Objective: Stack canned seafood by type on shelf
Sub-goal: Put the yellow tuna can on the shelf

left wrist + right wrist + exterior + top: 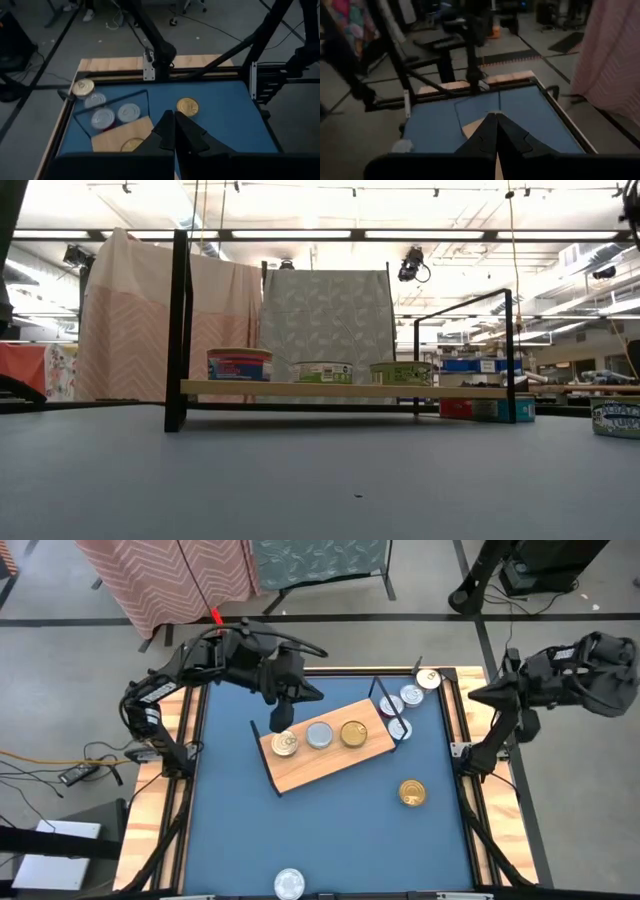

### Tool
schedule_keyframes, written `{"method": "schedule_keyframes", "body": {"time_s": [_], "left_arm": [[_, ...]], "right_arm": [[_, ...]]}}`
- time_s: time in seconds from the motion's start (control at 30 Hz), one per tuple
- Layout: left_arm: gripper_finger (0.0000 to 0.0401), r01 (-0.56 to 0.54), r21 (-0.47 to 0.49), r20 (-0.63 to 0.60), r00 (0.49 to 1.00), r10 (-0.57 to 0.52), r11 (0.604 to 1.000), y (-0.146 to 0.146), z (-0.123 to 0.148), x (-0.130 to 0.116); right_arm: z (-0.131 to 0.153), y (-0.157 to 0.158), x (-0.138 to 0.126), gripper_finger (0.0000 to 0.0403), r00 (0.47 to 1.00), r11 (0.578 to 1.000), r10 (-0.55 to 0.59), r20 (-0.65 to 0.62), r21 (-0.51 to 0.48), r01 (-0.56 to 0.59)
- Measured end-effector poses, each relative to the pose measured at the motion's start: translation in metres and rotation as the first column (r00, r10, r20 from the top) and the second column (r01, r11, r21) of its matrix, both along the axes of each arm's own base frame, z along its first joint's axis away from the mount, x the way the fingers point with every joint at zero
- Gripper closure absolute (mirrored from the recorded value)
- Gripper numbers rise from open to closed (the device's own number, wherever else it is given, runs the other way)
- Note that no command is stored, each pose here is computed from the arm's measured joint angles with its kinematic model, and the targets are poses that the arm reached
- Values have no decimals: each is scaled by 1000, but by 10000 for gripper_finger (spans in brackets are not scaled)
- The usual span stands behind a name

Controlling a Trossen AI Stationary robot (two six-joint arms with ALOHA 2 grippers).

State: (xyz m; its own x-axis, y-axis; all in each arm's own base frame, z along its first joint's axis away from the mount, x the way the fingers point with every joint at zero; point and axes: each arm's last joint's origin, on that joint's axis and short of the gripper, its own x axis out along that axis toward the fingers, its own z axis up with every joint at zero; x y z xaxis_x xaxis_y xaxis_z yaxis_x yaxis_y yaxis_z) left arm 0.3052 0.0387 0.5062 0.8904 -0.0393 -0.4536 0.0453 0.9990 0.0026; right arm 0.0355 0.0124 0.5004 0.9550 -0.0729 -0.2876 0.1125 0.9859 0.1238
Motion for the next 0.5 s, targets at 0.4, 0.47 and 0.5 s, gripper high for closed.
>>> {"method": "schedule_keyframes", "body": {"time_s": [0.4,0.47,0.5], "left_arm": [[398,7,50,79,997,-11,999,3,-7,19],[398,-1,37,118,993,-3,999,3,-3,21],[398,-2,28,134,991,-2,1000,3,-1,21]], "right_arm": [[-95,5,-5,393,902,964,156,-404,259,-51],[-111,13,-3,393,842,964,207,-498,251,-88],[-120,16,-2,394,806,963,230,-546,246,-109]]}}
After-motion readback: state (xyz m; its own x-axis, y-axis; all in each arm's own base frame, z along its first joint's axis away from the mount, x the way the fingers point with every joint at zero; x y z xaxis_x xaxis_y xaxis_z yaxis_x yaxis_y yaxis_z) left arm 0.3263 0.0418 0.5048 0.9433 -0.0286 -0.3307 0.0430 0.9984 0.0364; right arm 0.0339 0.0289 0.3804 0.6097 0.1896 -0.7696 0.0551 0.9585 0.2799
